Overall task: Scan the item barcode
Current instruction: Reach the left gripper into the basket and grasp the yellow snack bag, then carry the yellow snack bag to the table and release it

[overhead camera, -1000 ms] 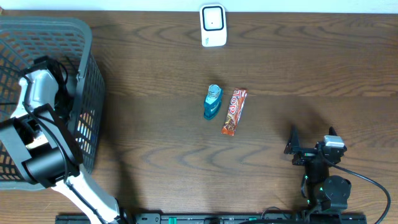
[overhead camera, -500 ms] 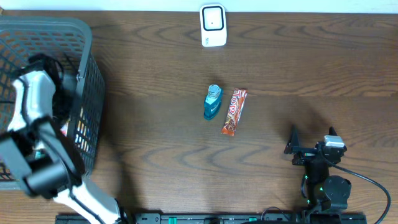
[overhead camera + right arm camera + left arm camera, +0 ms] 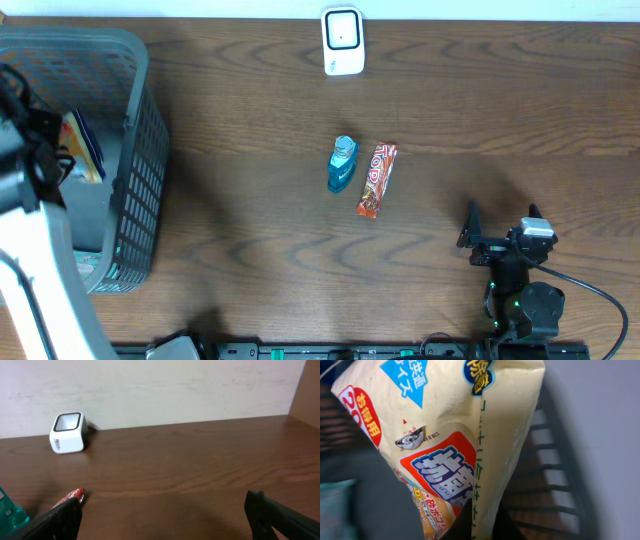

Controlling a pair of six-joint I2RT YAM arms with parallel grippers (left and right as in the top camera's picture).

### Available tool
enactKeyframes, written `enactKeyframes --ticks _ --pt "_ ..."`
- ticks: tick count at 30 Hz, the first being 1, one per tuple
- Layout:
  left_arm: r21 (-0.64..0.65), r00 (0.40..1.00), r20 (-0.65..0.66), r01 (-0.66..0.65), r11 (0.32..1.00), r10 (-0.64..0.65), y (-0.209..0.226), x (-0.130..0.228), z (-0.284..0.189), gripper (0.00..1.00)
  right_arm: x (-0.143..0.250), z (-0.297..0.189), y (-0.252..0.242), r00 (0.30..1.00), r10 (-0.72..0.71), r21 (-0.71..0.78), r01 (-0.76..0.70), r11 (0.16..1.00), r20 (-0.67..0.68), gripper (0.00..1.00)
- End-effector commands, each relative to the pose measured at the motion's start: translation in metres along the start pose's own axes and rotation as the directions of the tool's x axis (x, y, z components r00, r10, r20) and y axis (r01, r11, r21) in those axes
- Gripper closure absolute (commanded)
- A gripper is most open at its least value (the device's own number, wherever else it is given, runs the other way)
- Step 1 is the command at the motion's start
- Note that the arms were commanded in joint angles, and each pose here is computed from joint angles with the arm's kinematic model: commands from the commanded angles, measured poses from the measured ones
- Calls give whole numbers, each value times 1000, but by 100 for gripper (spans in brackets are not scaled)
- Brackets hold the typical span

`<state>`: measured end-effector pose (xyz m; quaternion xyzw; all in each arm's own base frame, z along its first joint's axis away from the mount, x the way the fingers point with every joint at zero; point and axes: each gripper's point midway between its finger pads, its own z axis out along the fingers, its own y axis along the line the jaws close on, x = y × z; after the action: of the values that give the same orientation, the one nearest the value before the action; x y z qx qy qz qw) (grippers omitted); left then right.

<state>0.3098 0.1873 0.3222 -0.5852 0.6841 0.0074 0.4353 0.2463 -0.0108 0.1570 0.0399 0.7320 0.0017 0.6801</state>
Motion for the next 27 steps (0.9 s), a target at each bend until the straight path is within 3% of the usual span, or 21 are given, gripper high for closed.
enactKeyframes --ticks 1,4,7,11,20,27 --pt "317 1000 25 -21 948 14 -47 -14 -64 93 0 0 -3 1000 -11 13 11 1000 3 1" --pt "546 999 26 -41 837 32 -80 -16 -117 93 0 0 -3 1000 -11 13 11 1000 3 1" --pt "745 988 22 -120 656 156 -109 1 -168 93 0 0 -3 1000 -11 13 11 1000 3 1" --pt "890 938 22 -176 422 345 -132 40 -212 93 0 0 -3 1000 -11 13 11 1000 3 1" --pt "982 766 79 -170 82 638 -162 137 -249 93 0 0 -3 1000 -11 13 11 1000 3 1" --pt "984 583 176 -86 -155 793 -184 244 -269 93 0 0 -3 1000 -11 13 11 1000 3 1"
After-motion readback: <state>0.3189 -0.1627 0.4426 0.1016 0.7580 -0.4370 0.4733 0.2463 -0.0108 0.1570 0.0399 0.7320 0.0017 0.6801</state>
